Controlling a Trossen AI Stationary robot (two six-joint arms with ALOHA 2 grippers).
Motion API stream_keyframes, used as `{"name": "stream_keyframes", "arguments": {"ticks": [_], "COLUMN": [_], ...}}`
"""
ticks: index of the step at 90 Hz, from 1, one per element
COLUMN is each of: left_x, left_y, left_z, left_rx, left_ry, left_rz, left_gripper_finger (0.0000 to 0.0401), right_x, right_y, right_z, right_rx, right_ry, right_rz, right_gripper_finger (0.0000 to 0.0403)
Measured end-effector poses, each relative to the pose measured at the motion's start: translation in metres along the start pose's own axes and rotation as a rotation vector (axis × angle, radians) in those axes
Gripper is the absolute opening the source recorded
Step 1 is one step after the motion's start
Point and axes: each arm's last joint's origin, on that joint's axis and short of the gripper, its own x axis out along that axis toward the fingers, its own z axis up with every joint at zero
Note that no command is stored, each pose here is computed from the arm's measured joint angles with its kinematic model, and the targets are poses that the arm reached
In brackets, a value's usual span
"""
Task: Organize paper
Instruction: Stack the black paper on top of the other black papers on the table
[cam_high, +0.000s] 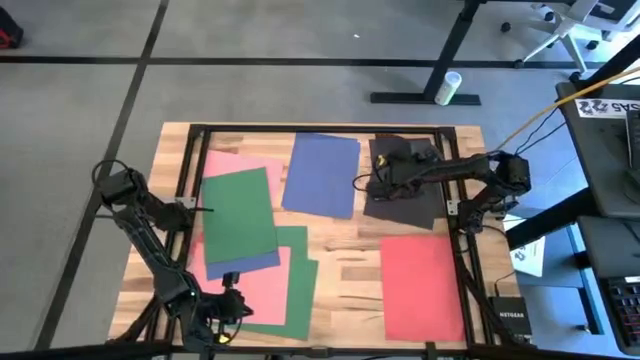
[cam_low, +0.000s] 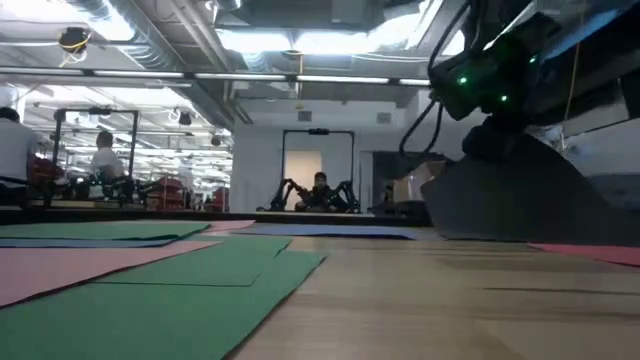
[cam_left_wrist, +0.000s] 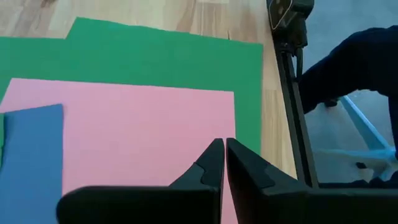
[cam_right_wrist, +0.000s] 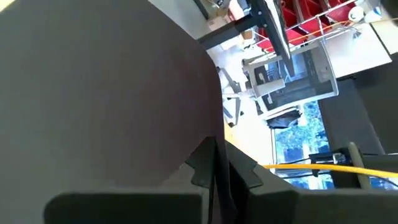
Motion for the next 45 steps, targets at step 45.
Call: {"name": "stream_keyframes", "arguments": {"ticks": [45], "left_x": [-0.002], "left_y": [-0.002], "left_z": [-0.003], "left_rx": [-0.007], "left_ry": [-0.001], "left_rz": [-0.006], "left_gripper_finger": [0.0000], "right_x": [0.023], "right_y": [0.000], "right_z": [0.015], "right_rx": [-0.149], "right_ry": [0.029], "right_rz": [0.008], "right_gripper_finger": [0.0000]}}
